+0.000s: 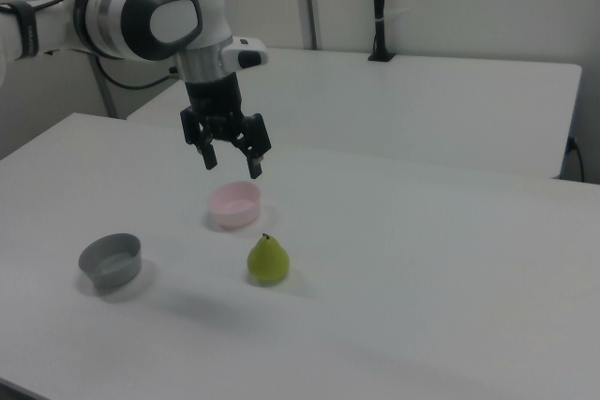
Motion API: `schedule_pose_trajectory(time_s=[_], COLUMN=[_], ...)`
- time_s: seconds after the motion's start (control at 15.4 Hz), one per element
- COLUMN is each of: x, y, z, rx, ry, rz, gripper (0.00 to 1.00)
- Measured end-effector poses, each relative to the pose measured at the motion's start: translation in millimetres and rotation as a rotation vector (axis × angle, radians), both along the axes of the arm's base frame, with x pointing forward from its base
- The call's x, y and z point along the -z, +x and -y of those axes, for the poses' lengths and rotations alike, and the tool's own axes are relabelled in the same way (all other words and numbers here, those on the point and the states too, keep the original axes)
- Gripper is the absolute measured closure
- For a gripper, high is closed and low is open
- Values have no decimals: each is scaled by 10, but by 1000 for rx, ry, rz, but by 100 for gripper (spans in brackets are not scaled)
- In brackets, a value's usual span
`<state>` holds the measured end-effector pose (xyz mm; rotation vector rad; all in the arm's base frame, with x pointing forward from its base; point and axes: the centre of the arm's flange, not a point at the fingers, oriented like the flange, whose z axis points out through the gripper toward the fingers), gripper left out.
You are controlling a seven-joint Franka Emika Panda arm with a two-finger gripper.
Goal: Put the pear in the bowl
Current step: 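Move the open gripper over the yellow-green pear and lower it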
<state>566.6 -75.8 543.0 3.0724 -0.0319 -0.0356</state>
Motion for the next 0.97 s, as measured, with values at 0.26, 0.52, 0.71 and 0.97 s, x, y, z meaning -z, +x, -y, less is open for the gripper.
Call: schedule_pose_trajectory(time_s=[0.26,0.52,0.71,0.97], x=[15,24,54,143], y=[1,1,8,67], z=[-7,-7,-10,-12], rx=[-1,-1,-2,-8], ry=[0,0,0,-2], rz=[-3,-5,-10,-25], gripper=[0,0,0,0])
